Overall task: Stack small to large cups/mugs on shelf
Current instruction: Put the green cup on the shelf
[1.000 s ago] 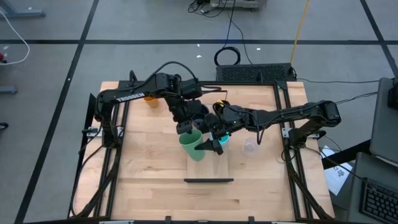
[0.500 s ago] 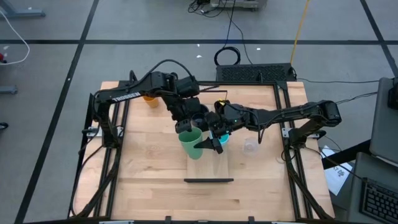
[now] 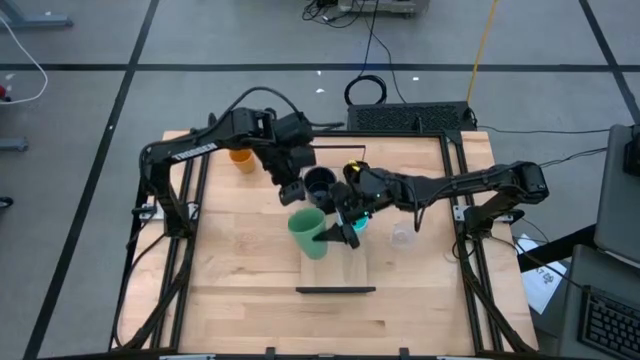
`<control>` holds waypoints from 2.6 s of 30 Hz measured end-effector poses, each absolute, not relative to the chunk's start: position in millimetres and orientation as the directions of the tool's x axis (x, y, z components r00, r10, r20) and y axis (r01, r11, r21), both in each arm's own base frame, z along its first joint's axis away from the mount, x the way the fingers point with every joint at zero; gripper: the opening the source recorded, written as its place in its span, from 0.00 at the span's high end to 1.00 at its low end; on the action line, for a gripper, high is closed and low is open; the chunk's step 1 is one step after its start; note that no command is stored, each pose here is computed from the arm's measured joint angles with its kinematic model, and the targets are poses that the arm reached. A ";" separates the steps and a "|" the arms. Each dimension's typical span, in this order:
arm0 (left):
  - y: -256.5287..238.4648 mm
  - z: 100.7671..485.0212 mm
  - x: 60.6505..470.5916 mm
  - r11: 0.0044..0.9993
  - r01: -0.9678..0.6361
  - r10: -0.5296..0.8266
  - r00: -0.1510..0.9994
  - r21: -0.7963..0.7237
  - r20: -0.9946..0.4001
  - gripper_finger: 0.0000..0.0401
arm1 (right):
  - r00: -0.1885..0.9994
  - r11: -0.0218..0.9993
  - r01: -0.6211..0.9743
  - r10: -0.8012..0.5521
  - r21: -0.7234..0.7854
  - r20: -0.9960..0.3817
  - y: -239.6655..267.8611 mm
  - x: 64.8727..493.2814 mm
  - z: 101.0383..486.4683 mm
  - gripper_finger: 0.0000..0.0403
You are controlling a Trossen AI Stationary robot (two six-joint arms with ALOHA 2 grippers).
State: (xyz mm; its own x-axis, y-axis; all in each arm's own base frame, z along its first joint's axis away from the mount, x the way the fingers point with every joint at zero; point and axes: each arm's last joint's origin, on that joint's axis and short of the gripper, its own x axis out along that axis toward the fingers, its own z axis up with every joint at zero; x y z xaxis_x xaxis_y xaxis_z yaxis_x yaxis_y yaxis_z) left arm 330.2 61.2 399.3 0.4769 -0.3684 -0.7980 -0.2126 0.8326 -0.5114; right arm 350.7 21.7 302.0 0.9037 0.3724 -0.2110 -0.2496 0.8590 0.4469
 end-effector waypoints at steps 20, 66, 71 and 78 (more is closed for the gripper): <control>57.1 480.0 218.3 0.804 -0.426 -0.008 0.691 -0.416 -0.723 0.92 | 0.949 0.962 -0.121 0.185 0.244 -0.255 16.7 351.3 298.0 0.21; 44.3 505.2 187.5 0.790 -0.424 0.096 0.799 -0.443 -0.594 0.92 | 0.951 0.986 0.138 -0.106 0.094 -0.290 16.4 357.9 229.0 0.21; 44.4 505.7 187.8 0.790 -0.422 0.097 0.802 -0.445 -0.589 0.92 | 0.956 0.984 0.155 -0.126 0.089 -0.266 16.7 360.2 229.4 0.21; 44.7 507.5 189.1 0.794 -0.411 0.100 0.815 -0.448 -0.570 0.92 | 0.944 0.974 0.201 -0.165 0.102 -0.287 12.4 353.5 215.8 0.21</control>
State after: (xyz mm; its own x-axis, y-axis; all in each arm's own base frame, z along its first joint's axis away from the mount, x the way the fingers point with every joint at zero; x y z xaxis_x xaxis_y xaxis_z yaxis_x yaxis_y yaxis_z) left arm 189.1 44.7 507.5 0.8154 0.1001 -0.5701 -0.4109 0.7938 -0.4484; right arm 353.5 12.4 215.8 0.9435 -0.1648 -0.2874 0.2012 0.9742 0.1019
